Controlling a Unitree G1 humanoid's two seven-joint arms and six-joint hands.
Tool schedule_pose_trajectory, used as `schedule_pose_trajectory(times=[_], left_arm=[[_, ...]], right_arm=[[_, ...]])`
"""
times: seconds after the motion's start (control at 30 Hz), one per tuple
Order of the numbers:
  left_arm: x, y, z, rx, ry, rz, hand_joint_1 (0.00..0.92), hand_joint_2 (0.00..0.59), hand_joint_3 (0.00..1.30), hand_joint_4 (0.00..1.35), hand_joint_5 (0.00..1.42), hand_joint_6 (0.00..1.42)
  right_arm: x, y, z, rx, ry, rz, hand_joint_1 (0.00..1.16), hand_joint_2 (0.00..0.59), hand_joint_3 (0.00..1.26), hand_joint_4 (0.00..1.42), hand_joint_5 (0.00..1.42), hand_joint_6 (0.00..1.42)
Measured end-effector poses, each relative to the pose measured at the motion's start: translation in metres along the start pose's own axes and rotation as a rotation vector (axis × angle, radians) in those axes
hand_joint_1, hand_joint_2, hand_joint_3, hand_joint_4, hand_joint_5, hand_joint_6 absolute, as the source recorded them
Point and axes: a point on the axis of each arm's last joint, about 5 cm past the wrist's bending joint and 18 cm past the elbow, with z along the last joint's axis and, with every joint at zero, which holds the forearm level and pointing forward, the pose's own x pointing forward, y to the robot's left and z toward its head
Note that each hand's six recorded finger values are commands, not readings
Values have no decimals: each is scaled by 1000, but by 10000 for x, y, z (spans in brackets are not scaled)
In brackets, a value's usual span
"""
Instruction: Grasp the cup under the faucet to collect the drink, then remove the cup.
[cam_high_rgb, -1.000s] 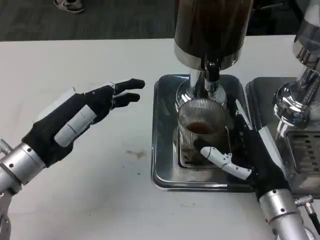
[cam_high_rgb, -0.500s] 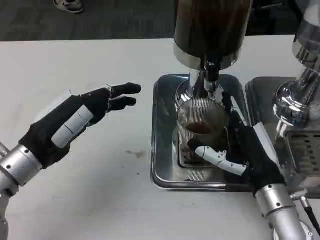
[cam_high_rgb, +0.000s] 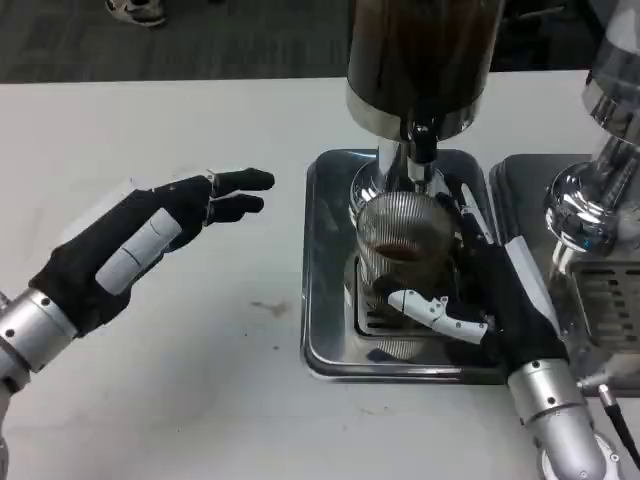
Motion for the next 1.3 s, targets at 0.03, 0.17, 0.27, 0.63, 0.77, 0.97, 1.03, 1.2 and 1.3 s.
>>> schedule_pose_trajectory(times=[0.03, 0.17, 0.27, 0.63, 0.77, 0.97, 1.03, 1.2, 1.3], left_arm=[[0, -1, -1, 0, 1, 0, 0, 98, 293, 167, 200, 155], [-3, -5, -11, 3, 14, -5, 0, 94, 302, 176, 204, 166], [-3, -7, -13, 8, 21, -10, 0, 94, 303, 177, 208, 168], [-6, -7, -17, 7, 24, -8, 0, 94, 313, 200, 226, 193], [-7, -7, -19, 6, 25, -7, 0, 100, 324, 211, 242, 213], [-10, -9, -25, 5, 28, -8, 0, 101, 326, 214, 243, 220], [-11, -9, -27, 4, 30, -8, 0, 100, 326, 214, 244, 221], [-11, -11, -29, 3, 31, -9, 0, 98, 326, 214, 250, 223], [-9, -15, -32, 2, 33, -11, 0, 99, 326, 214, 252, 224]], right_arm=[[3, 8, 3, 1, -1, -5, 795, 158, 76, 181, 327, 401], [13, 33, 7, -8, 2, -44, 806, 159, 149, 249, 396, 493], [11, 40, 2, -13, 3, -68, 808, 159, 203, 302, 461, 583], [-11, 146, -1, -47, -23, -114, 818, 171, 329, 405, 561, 724], [-24, 165, -9, -51, -33, -139, 821, 171, 383, 455, 617, 802], [-38, 190, -14, -66, -44, -170, 821, 171, 441, 514, 686, 890], [-55, 208, -17, -69, -53, -179, 824, 172, 478, 561, 737, 967], [-113, 243, -35, -74, -62, -213, 835, 183, 559, 651, 834, 1080], [-146, 253, -43, -80, -66, -226, 842, 185, 582, 678, 851, 1107]])
